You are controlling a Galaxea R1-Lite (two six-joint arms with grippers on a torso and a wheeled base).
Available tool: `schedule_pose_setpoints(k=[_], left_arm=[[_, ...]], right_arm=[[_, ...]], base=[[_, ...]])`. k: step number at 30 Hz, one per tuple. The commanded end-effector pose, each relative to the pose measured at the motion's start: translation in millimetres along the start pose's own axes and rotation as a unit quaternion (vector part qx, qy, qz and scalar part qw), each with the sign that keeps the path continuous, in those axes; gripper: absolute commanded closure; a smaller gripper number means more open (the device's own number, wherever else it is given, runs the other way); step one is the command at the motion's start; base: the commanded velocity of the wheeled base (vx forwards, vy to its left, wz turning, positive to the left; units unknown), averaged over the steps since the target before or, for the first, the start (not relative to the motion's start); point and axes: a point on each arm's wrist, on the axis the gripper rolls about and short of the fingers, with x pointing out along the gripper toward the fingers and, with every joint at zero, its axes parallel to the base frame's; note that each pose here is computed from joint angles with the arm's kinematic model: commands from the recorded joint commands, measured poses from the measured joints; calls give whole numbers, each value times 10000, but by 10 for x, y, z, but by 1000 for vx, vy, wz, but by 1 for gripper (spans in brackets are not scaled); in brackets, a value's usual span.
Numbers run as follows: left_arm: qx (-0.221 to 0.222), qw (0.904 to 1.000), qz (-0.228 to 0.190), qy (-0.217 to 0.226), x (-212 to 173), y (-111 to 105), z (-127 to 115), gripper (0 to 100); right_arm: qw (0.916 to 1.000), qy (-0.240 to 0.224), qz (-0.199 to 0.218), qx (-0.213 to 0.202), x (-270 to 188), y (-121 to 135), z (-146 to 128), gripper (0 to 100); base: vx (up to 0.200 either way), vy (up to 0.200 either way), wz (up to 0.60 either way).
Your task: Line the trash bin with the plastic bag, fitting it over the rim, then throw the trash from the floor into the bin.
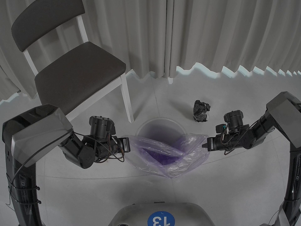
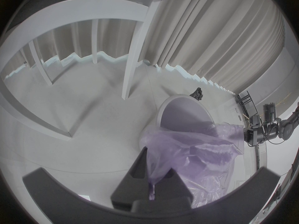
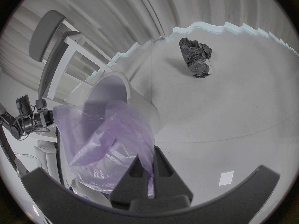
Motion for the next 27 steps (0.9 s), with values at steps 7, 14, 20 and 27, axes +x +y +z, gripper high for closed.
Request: schedule_pose_setpoints(k=[7, 14, 20, 27], left_arm=[[74, 9998, -106, -158, 197, -116, 57, 100], [40, 10000, -1, -34, 140, -43, -6, 100], [-67, 9998, 166, -106, 108, 122, 59, 100], [-130, 9994, 241, -208, 153, 222, 129, 100]], right_arm=[[9994, -316, -109, 133, -73, -222, 173, 100], [9996, -249, -54, 77, -44, -154, 141, 100], [9999, -142, 15, 4, 6, -44, 88, 100], [9998, -140, 81, -94, 14, 56, 92, 100]], base=[[0, 0, 0], [0, 0, 0], [0, 0, 0], [0, 0, 0]])
